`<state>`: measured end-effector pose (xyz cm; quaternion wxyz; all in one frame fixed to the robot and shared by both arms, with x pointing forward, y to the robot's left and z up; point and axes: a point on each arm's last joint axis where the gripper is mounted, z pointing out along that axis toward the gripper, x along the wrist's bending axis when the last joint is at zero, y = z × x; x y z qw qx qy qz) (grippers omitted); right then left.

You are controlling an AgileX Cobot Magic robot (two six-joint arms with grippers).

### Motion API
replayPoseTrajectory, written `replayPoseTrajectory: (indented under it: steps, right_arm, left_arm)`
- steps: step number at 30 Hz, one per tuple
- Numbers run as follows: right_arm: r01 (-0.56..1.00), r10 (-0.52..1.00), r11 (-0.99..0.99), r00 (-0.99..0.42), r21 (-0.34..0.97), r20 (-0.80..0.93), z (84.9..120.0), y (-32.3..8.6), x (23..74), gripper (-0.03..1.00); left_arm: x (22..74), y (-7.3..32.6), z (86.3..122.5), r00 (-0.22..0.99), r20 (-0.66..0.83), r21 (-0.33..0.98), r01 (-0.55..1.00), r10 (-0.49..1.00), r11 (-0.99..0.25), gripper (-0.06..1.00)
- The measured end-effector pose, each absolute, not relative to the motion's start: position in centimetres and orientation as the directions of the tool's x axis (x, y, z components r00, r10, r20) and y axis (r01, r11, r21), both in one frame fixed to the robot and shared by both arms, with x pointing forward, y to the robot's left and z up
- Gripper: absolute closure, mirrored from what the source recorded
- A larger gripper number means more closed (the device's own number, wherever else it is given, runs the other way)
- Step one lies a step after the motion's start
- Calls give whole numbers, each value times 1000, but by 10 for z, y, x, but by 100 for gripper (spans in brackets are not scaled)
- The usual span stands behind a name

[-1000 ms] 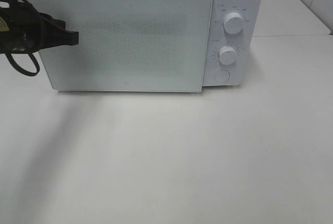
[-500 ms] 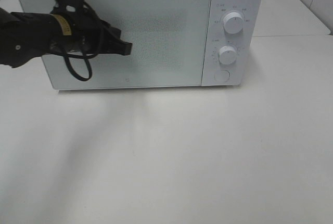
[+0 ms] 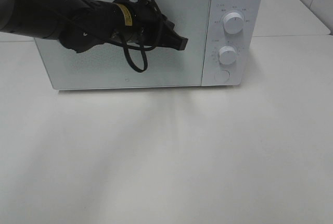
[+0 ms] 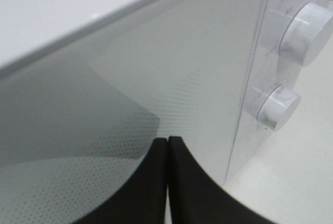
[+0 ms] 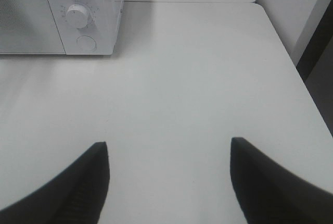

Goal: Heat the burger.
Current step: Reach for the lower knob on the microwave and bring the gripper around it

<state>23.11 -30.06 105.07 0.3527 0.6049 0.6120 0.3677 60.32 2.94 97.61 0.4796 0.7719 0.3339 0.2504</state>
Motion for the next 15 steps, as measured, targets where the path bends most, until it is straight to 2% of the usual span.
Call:
replayPoseTrajectory:
  steps: [9, 11, 15]
  right_arm:
    - [481, 1000, -2, -19, 877, 13, 1051, -301, 231, 36]
    - [481, 1000, -2, -19, 877, 13, 1051, -301, 231, 36]
    - [481, 1000, -2, -19, 877, 13, 1051, -301, 231, 36]
  left_arm:
    - [593, 19, 980, 643, 42, 851, 378, 764, -365, 94]
    - [581, 23, 991, 636, 48, 791, 447, 770, -418, 94]
    - [570, 30, 1006, 610, 14, 748, 520, 792, -414, 94]
